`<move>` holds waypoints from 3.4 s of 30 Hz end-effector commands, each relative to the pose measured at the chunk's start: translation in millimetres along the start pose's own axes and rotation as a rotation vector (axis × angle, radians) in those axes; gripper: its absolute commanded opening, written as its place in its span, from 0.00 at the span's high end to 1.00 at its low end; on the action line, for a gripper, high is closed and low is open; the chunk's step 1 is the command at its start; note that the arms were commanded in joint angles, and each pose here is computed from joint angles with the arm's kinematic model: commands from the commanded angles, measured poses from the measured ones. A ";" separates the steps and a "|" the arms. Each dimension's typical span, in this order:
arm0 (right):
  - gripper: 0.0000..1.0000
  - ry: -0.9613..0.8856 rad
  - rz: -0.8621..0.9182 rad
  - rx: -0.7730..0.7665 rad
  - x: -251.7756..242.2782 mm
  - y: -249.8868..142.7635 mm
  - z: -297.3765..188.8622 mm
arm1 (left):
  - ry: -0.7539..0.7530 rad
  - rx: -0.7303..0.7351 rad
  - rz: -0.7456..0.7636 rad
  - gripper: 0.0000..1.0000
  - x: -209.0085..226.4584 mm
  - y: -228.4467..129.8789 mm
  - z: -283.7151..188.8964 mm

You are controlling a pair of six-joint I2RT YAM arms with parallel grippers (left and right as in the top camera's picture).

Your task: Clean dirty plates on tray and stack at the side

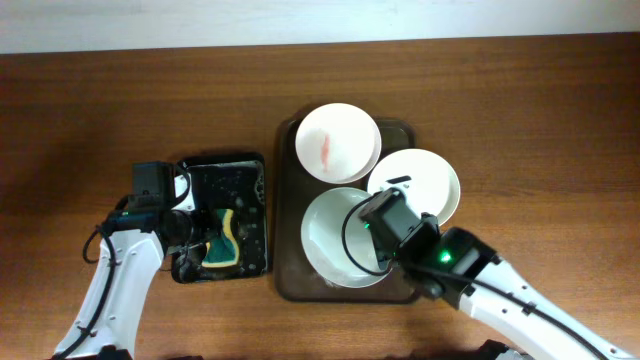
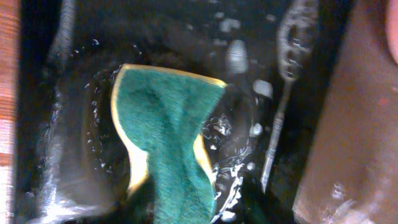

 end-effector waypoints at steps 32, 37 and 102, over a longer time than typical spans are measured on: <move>0.96 -0.445 -0.264 -0.469 -11.2 54.7 -94.1 | -0.165 -0.384 0.180 0.00 -51.4 26.7 -120.5; 0.96 -0.495 -0.278 -0.484 -14.4 60.7 -93.9 | -0.164 -0.384 0.180 0.00 -51.3 26.7 -120.5; 0.96 0.208 0.410 0.475 -76.2 -12.2 30.2 | -0.164 -0.384 0.180 0.00 -51.3 26.7 -120.5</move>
Point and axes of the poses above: each gripper's point midway between its finger pads, its own z axis out along the fingers, its own x axis along the line the jaws close on, y = z × x, the point moved 1 cm from there along -z, back along the fingers, and after that the axes turned 2 degrees about z, right-handed, at the moved point
